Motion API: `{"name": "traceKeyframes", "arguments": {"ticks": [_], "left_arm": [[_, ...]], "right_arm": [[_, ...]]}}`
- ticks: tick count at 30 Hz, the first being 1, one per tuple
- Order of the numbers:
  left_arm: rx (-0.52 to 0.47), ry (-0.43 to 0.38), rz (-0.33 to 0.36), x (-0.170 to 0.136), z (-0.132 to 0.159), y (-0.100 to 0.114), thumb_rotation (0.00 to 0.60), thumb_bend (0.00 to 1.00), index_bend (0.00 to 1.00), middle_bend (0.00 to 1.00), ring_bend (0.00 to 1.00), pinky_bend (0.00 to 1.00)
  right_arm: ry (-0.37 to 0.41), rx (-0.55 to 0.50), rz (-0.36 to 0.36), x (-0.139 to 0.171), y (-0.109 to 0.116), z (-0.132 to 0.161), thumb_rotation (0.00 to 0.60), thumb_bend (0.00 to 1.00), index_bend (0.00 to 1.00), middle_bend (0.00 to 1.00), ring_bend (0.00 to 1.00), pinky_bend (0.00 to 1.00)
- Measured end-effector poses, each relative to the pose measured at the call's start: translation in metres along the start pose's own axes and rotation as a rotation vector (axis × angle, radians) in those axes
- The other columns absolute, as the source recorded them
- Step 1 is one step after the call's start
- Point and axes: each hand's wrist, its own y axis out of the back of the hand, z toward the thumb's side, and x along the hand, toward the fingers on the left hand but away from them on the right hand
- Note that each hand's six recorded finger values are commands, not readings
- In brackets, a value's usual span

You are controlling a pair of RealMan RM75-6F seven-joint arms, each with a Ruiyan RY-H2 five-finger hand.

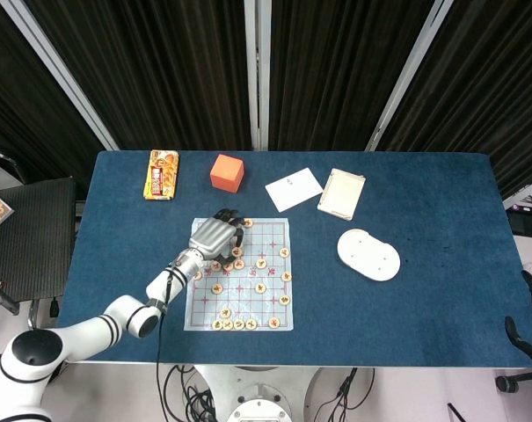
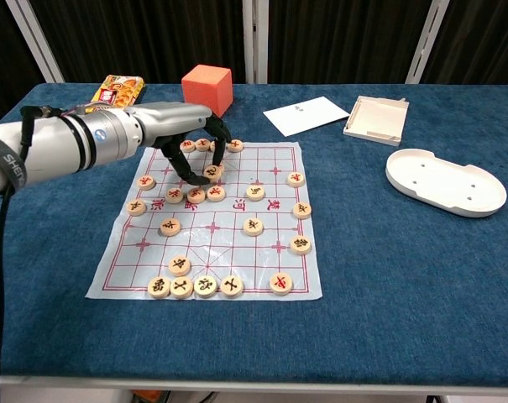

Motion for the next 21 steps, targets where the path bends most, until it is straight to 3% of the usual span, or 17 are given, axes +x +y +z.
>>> {"name": "traceKeyframes", "arguments": {"ticks": [14, 21], "left_arm": [[-0.014, 0.013, 0.011, 0.008, -0.006, 0.012, 0.6, 0.31, 0.55, 0.16, 0.0, 0.07], [-0.022, 0.045, -0.007, 0.011, -0.016, 0.007, 0.6, 0.31, 0.55, 0.16, 0.0, 0.07]], "right_arm": [[-0.015, 0.004, 0.026, -0.004, -0.007, -0.003, 0.6, 0.33, 0.0, 0.0, 0.0, 0.0], [-0.024, 0.0, 0.036, -0.005, -0.01, -0.005, 0.6, 0.33, 0.0, 0.0, 0.0, 0.0]]}}
